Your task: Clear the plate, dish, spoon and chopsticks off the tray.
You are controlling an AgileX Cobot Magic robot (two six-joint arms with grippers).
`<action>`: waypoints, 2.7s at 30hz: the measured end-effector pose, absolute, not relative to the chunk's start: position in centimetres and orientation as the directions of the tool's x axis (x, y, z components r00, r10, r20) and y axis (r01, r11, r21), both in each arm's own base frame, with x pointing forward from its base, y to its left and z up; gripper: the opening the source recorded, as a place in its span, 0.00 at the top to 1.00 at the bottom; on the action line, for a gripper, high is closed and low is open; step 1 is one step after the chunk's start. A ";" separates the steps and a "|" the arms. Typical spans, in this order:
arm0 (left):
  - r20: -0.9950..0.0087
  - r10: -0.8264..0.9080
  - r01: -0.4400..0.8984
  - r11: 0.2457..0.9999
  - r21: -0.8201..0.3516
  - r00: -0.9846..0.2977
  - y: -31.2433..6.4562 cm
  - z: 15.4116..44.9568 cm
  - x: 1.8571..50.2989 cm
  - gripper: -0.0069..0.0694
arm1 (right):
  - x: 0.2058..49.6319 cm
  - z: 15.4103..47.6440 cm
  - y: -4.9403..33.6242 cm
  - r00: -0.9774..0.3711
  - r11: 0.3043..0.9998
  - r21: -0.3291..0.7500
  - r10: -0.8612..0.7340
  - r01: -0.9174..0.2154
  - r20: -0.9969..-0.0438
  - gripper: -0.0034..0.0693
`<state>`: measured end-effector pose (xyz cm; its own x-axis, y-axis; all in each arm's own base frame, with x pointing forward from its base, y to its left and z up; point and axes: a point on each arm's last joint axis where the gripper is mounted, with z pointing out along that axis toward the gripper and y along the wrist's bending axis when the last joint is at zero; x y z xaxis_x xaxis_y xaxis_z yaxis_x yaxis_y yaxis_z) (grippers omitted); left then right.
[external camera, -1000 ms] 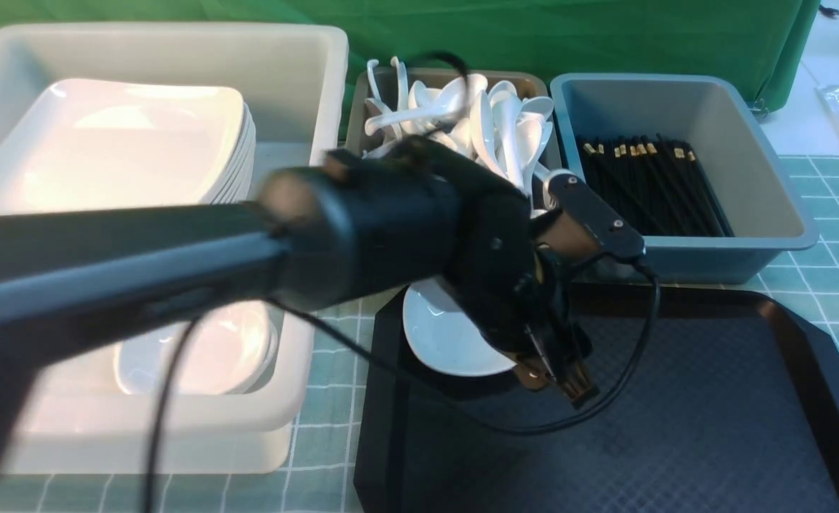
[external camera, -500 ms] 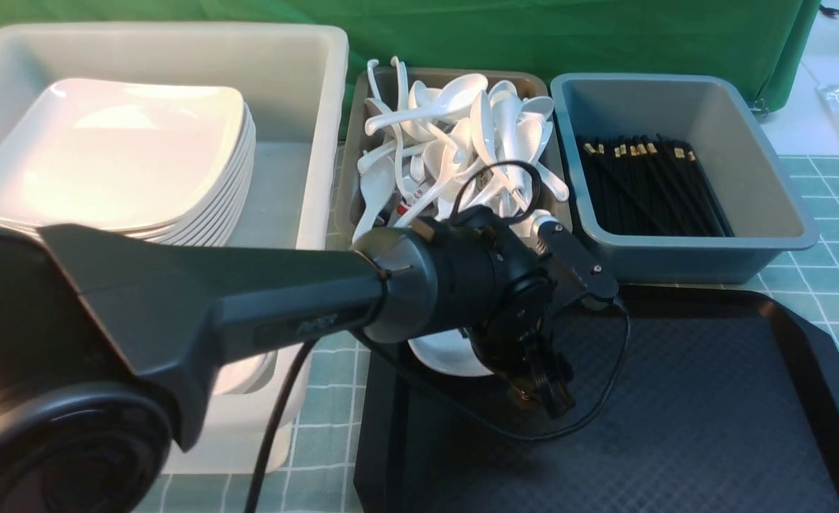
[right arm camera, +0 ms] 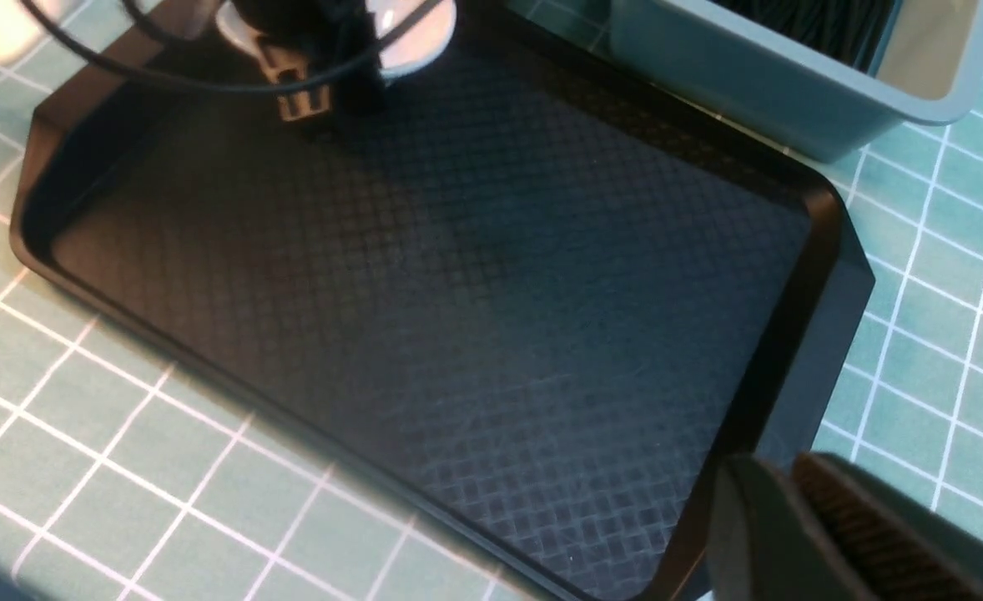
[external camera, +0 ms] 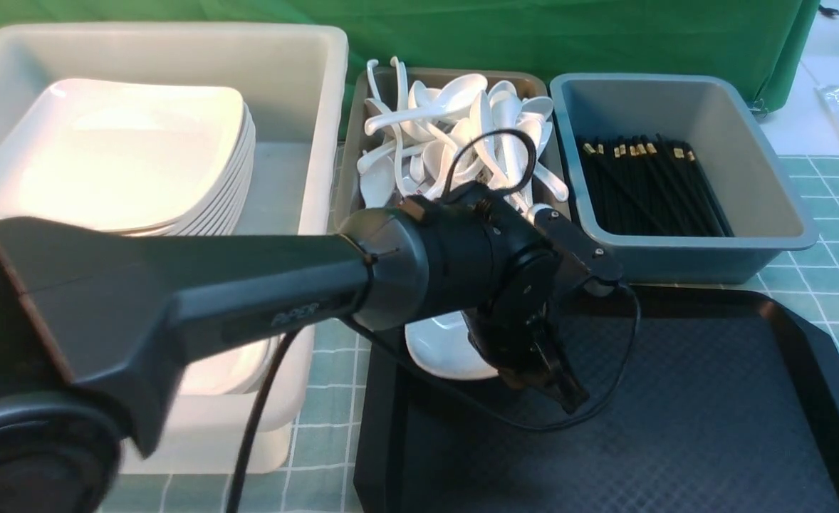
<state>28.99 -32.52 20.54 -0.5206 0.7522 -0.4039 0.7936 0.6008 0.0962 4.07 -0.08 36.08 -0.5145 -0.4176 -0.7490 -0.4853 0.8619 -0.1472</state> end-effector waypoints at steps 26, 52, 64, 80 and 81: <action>-0.459 0.829 0.722 0.526 0.450 -0.319 -11.4 34.1 19.6 0.88 | 4.6 38.3 1.9 -0.324 0.828 -0.021 -0.242 -0.561 -0.914 0.83; -0.315 0.822 0.759 0.563 0.327 -0.474 -9.4 25.3 25.8 0.43 | 4.4 37.9 1.9 -0.363 0.824 -0.001 -0.250 -0.566 -0.898 0.83; -0.710 0.589 0.638 0.726 0.256 -0.386 -8.2 34.8 18.7 0.19 | 4.3 37.9 1.9 -0.367 0.824 0.002 -0.251 -0.567 -0.896 0.83; -0.999 0.034 0.549 0.836 0.017 -0.022 -4.1 33.8 5.4 0.90 | 4.2 37.4 1.7 -0.426 0.838 0.020 -0.257 -0.545 -0.868 0.83; -1.000 -0.002 0.530 0.848 -0.002 -0.001 -3.9 33.1 5.4 0.90 | 4.2 37.4 1.7 -0.427 0.838 0.021 -0.256 -0.545 -0.867 0.83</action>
<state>5.36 -3.89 33.13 -0.0011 -0.0021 -1.0000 0.5296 0.8483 -0.0023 4.20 1.68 37.43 -0.4271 -0.2561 -0.8672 -0.5446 0.8384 0.0206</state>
